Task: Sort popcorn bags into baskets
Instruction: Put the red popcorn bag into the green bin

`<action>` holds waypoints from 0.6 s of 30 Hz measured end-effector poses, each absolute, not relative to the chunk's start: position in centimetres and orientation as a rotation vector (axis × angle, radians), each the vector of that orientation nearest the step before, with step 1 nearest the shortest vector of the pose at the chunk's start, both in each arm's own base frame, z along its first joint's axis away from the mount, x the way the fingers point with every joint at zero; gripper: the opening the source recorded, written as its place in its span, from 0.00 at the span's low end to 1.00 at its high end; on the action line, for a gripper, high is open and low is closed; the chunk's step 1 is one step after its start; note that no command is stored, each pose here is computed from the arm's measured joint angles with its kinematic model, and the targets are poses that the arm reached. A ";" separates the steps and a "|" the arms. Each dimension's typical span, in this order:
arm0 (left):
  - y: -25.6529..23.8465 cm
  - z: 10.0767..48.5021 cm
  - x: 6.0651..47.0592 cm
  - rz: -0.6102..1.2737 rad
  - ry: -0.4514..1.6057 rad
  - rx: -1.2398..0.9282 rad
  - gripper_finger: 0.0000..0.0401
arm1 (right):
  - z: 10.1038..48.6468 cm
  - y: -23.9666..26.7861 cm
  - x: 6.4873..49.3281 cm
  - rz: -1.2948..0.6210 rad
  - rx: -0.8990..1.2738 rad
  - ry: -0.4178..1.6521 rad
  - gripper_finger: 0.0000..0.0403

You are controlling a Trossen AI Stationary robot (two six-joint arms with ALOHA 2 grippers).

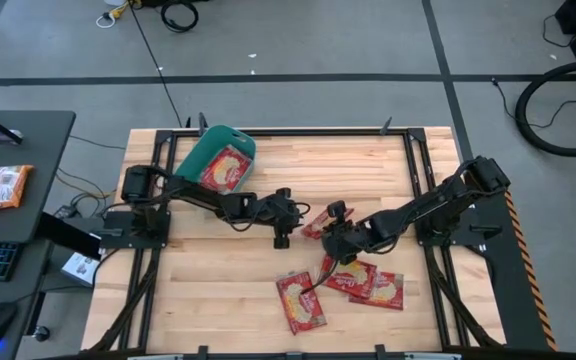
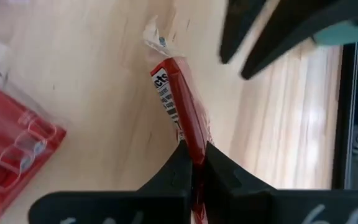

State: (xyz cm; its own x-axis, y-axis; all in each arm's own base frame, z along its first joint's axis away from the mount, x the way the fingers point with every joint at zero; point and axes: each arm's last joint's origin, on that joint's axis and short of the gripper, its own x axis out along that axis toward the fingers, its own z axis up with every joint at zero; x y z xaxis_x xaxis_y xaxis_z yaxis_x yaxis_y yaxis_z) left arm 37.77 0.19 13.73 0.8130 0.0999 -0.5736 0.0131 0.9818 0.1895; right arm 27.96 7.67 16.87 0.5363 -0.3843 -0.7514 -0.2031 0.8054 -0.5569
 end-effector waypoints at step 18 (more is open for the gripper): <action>-1.3 17.0 34.1 0.093 0.407 0.305 0.30 | 20.4 7.0 27.4 -0.321 -0.615 1.006 0.05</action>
